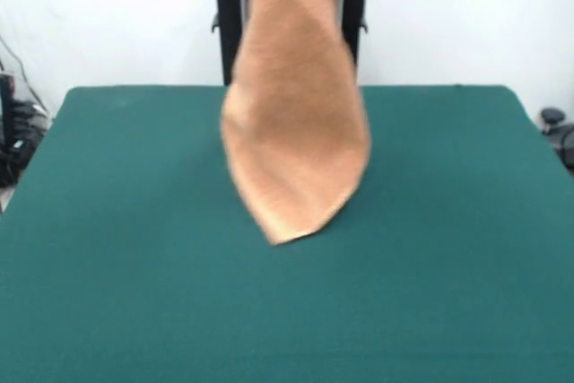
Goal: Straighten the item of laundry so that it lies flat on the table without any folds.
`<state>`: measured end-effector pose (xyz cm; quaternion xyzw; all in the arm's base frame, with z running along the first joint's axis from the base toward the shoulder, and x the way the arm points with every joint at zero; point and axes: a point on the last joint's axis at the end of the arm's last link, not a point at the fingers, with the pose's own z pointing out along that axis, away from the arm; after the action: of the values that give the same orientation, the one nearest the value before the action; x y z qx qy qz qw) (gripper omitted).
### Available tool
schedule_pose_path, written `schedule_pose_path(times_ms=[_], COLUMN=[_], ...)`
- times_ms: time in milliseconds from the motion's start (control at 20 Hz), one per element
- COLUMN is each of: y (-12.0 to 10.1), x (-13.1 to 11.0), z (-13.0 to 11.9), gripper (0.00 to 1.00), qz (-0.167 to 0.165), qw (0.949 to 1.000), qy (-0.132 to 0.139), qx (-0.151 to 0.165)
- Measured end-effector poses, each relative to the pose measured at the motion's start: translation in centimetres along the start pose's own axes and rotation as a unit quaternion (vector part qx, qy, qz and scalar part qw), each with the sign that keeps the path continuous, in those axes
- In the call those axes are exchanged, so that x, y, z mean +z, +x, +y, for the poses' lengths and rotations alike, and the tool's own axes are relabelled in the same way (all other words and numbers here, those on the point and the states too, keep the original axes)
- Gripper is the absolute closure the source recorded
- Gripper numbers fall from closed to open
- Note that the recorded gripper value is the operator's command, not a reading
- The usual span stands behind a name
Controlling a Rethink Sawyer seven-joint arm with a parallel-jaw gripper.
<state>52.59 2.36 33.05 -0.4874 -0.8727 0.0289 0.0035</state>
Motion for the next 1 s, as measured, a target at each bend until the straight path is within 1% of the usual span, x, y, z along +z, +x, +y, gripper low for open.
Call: schedule_pose_path(times_ms=[150,250,400,450,600,700,950,1000], y=[2.0,2.9,3.7,4.0,4.0,4.0,3.9,3.7], x=[-0.9,-1.7,-3.0,-4.2,-5.3,-6.8,-8.0,-8.2], z=[1.3,2.1,3.1,3.6,4.0,4.3,4.7,4.9], gripper=[1.00,1.00,1.00,1.00,1.00,1.00,1.00,1.00], qz=[0.022,0.042,0.072,0.091,0.103,0.118,0.157,0.170], qw=[0.9997,0.9985,0.9950,0.9919,0.9893,0.9857,0.9760,0.9722], qy=[-0.004,-0.011,-0.020,-0.025,-0.029,-0.032,-0.036,-0.039], qx=[0.014,0.035,0.066,0.085,0.099,0.116,0.147,0.156])
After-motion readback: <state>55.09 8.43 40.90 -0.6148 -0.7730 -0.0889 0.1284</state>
